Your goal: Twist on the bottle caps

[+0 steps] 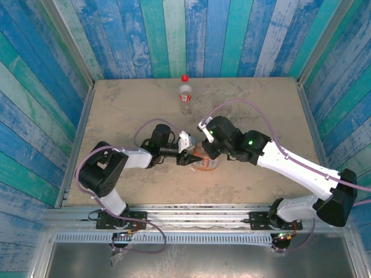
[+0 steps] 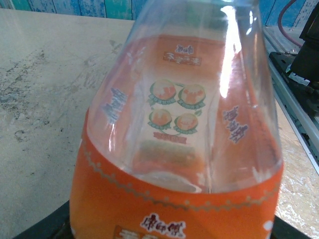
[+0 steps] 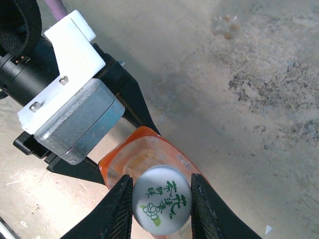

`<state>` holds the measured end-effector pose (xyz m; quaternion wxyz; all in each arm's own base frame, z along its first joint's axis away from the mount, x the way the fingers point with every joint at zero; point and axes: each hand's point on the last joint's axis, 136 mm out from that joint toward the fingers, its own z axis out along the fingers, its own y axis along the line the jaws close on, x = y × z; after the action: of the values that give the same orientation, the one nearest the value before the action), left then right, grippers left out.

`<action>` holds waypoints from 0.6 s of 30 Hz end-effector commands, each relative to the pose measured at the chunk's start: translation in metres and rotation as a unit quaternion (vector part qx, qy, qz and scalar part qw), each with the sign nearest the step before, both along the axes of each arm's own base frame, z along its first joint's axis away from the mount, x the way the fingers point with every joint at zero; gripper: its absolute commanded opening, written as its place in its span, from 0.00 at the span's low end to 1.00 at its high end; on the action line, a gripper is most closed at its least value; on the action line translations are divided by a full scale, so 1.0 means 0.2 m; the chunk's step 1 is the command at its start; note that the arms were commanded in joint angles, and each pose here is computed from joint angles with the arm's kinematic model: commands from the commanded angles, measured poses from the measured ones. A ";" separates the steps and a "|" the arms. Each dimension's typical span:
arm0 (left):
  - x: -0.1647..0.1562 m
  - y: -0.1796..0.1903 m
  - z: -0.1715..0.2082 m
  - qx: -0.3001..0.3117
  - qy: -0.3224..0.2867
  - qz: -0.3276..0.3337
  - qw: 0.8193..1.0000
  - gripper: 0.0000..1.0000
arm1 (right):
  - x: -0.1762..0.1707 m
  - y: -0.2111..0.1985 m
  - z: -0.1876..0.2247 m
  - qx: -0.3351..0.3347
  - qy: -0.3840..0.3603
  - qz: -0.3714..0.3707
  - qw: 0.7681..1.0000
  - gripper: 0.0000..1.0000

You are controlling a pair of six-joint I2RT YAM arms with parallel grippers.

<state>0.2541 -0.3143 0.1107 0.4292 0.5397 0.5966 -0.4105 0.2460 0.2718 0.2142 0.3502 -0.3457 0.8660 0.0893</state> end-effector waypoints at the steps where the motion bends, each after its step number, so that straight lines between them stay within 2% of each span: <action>1: 0.06 0.01 0.10 -0.016 -0.016 0.028 0.999 0.59 | -0.15 -0.05 -0.23 -0.077 0.060 0.056 0.994 0.28; 8: 0.05 0.01 0.10 -0.015 -0.016 0.026 0.999 0.59 | -0.15 -0.04 -0.25 -0.078 0.063 0.052 0.994 0.29; 14: 0.05 0.02 0.09 -0.009 -0.023 0.026 0.999 0.60 | -0.11 -0.03 -0.16 -0.062 0.042 0.044 0.996 0.38; 18: 0.05 0.02 0.08 -0.005 -0.025 0.022 0.999 0.59 | -0.09 -0.01 -0.13 -0.058 0.034 0.039 0.997 0.40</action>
<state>0.2553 -0.3136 0.1105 0.4302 0.5379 0.5985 -0.4091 0.2434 0.2695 0.2012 0.3335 -0.3721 0.8637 0.0661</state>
